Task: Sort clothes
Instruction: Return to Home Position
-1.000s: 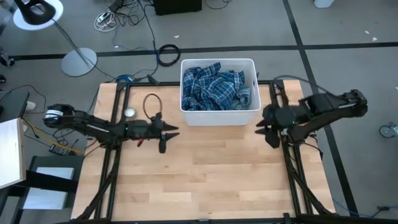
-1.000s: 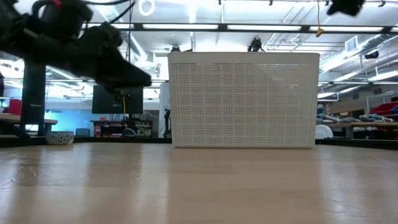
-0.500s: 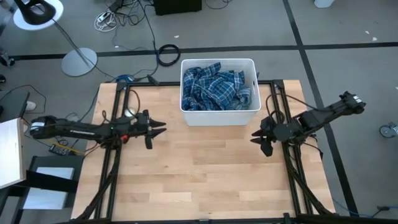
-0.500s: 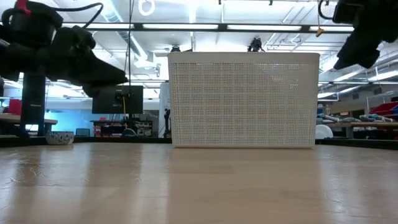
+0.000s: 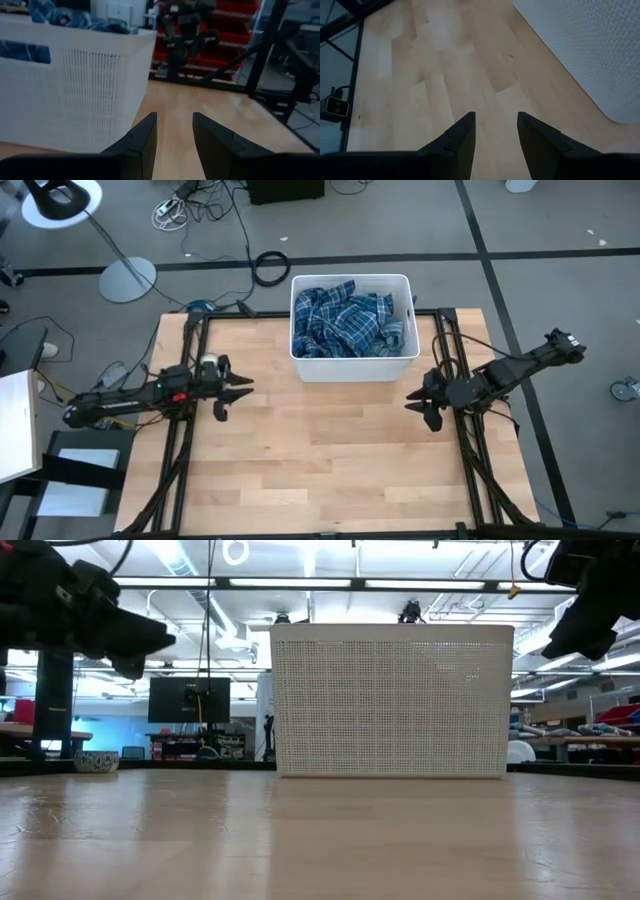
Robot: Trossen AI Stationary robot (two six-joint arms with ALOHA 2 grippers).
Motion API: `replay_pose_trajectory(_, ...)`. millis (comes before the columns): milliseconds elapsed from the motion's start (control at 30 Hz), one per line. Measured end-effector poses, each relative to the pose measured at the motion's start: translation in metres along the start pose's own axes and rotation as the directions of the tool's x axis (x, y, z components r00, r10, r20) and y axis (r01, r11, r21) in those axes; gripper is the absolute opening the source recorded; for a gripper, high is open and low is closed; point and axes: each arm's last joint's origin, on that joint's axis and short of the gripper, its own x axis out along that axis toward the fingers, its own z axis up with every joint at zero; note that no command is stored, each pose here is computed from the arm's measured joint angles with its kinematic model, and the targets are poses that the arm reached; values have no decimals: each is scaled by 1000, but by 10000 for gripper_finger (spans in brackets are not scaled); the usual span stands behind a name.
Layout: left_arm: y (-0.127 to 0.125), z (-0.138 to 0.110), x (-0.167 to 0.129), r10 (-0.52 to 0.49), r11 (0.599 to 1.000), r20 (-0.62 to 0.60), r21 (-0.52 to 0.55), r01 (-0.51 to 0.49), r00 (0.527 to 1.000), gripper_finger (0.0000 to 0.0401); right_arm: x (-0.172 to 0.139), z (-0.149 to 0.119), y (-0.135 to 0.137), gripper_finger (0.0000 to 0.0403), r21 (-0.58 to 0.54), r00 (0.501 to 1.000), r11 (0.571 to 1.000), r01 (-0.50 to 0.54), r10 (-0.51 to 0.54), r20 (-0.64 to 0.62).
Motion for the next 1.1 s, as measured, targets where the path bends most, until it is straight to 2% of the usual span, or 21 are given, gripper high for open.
replay_pose_trajectory(133, -1, 2, -6, -9, 1000, 38, 17, 8, 999, 131, -2, 0, 0, 146, -4, 1000, 1000, -8, 8, 9)
replay_pose_trajectory(233, -1, 1, -6, -12, 998, 23, 55, 11, 1000, 131, -2, 1, 0, 146, -3, 1000, 1000, -2, 2, 23)
replay_pose_trajectory(467, -1, 1, -5, -21, 998, 20, 60, 20, 1000, 131, -2, 2, -1, 146, -35, 999, 999, 17, -15, 42)
replay_pose_trajectory(833, -2, 3, -5, -29, 998, 49, 63, 25, 998, 131, -2, 2, -1, 146, -28, 998, 999, 29, -27, 51)
replay_pose_trajectory(1000, -2, 4, -5, -28, 998, 51, 64, 25, 998, 131, 1, 1, -4, 146, -88, 991, 994, 64, -53, 122)
replay_pose_trajectory(1100, -2, 4, -5, -29, 998, 54, 64, 25, 998, 131, 6, -5, -5, 146, -147, 984, 989, 27, 0, 180)
